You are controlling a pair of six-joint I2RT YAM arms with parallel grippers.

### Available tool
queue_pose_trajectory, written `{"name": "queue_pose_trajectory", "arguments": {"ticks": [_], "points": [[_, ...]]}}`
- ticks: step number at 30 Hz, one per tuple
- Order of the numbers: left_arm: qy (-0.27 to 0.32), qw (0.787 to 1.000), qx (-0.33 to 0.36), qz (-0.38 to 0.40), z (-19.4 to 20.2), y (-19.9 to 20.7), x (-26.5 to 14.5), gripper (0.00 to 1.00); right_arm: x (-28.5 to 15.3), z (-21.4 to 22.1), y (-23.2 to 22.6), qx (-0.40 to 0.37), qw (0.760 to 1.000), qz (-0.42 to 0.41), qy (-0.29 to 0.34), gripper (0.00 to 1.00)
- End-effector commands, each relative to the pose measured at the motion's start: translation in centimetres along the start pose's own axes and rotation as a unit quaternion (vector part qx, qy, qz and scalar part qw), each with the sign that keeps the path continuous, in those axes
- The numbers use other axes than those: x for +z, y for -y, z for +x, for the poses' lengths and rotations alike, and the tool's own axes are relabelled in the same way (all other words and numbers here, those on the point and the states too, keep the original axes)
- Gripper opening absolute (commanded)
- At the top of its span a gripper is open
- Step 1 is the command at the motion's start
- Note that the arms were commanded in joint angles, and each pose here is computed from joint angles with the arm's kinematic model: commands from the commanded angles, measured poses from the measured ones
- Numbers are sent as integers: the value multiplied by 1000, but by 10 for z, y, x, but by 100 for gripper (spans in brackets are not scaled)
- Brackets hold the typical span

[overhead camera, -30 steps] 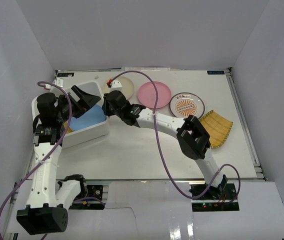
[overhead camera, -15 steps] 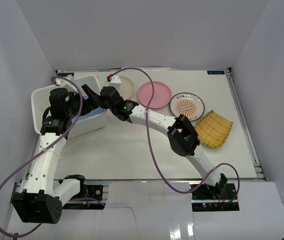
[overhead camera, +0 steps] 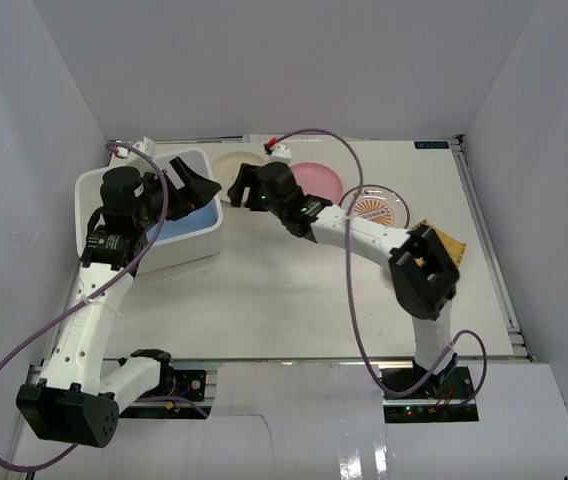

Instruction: Place the plates into the plastic bin on the countertop

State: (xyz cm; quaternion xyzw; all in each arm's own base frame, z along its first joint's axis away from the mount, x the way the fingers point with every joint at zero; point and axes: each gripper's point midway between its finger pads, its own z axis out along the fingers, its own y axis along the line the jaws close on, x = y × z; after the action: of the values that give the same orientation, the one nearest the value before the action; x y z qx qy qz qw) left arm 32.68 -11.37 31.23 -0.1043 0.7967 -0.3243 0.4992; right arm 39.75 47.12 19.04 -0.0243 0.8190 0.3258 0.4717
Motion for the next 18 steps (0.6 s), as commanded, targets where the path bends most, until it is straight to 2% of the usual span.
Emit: {"name": "queue_pose_trajectory", "arguments": {"ticks": [1,2,3,4,6,7,10,11,12,14,15,18], "points": [[15,998,4,54,-8,43,-7,92,-62,-99,-9,14,992,-83,90,75],[10,999,3,48,-5,46,1,91,-63,-75,23,4,996,-61,64,71],[2,999,8,51,1,53,6,90,-79,-81,28,-6,996,-70,63,64],[-24,997,25,71,20,74,12,89,-80,-83,57,-34,996,-53,59,51],[-30,997,45,51,30,85,34,88,-88,-60,89,-56,997,-62,5,48],[-42,996,59,59,45,101,39,88,-90,-60,121,-68,997,-38,-14,46],[-36,996,76,16,49,98,72,88,-94,-58,161,-96,994,-14,-43,47],[-40,996,85,5,52,94,83,88,-93,-59,170,-129,990,-7,-51,47],[-69,993,94,-26,70,77,109,87,-87,-50,179,-144,987,-7,-74,48],[-76,991,105,-43,70,76,132,85,-84,-51,186,-201,975,-10,-93,53],[-102,985,113,-77,89,56,154,85,-79,-46,190,-217,971,-15,-102,55],[-91,984,116,-102,80,54,181,84,-70,-36,206,-260,958,-14,-118,60]]}}
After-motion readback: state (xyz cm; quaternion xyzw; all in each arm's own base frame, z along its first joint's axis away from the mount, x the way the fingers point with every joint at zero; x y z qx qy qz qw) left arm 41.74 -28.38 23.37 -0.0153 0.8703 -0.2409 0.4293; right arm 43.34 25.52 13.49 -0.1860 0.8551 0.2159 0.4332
